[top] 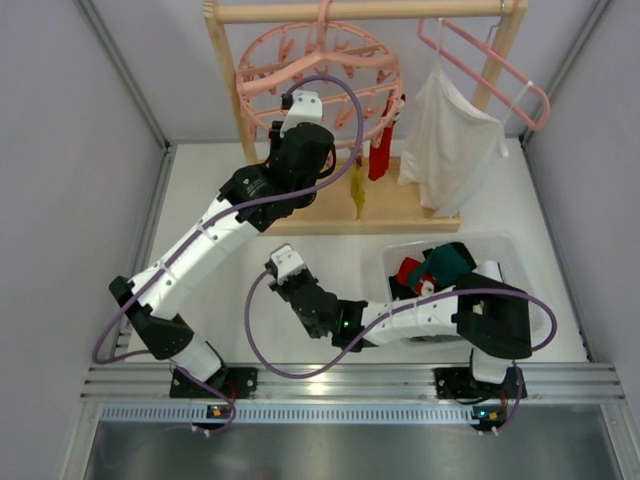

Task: Remove the socks clipped to the hanger

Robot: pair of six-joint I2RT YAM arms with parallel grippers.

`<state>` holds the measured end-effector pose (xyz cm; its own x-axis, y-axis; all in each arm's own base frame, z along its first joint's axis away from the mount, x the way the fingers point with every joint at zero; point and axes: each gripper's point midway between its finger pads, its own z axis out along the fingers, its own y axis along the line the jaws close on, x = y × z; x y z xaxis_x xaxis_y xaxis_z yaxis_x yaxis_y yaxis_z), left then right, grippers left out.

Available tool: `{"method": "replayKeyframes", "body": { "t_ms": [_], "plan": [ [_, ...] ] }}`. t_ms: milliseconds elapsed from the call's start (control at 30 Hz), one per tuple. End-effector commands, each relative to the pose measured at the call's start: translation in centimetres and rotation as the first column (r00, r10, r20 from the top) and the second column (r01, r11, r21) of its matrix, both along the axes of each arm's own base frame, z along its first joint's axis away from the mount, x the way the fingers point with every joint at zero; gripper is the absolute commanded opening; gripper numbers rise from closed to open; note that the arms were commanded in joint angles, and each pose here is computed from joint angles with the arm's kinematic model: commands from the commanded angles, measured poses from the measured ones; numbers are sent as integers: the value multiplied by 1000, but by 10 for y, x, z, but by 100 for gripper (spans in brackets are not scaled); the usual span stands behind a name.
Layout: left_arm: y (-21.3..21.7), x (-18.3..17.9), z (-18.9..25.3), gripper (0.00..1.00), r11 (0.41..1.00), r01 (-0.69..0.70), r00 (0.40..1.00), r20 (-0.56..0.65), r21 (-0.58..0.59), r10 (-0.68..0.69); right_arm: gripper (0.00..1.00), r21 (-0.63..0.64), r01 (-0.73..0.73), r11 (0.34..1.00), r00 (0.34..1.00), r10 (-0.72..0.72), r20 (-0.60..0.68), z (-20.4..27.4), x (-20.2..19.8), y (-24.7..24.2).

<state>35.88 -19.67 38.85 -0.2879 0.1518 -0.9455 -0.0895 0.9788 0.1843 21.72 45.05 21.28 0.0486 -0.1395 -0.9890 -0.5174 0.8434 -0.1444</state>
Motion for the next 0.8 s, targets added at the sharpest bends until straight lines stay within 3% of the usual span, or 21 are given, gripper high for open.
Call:
{"method": "replayKeyframes", "body": {
  "t_ms": [0, 200, 333, 400, 433, 500, 533, 667, 767],
  "plan": [
    [3, 1, 15, 10, 999, 4, 1000, 29, -54, -2, 0, 82, -34, 996, 999, 35, -6, 8, -18, -17],
    [6, -10, 13, 25, 992, 40, 999, 21, -118, -38, 0, 125, -96, 987, 991, 107, -83, 22, -44, -67],
    [16, -22, 16, 42, 983, 55, 998, 29, -177, -51, 0, 33, -20, 999, 976, 27, -216, 15, -47, -133],
    [17, -26, 16, 53, 977, 69, 997, 30, -202, -65, 0, 10, 22, 1000, 967, -19, -253, 9, -45, -157],
    [17, -30, 14, 67, 972, 85, 996, 26, -217, -82, 0, -30, 46, 998, 961, -52, -270, 7, -45, -179],
    [16, -36, 13, 77, 966, 112, 994, 20, -234, -111, 0, -36, 77, 996, 949, -84, -304, 6, -45, -197],
    [14, -39, 7, 96, 963, 131, 991, 6, -236, -133, 0, -45, 103, 994, 942, -112, -316, 7, -42, -212],
    [18, -66, 1, 98, 929, 219, 973, 0, -298, -229, 0, -163, 184, 969, 887, -236, -398, -16, -44, -262],
    [34, -85, -8, 98, 922, 224, 972, 4, -317, -235, 0, -162, 254, 953, 854, -300, -425, -20, -41, -285]
  ]
}}
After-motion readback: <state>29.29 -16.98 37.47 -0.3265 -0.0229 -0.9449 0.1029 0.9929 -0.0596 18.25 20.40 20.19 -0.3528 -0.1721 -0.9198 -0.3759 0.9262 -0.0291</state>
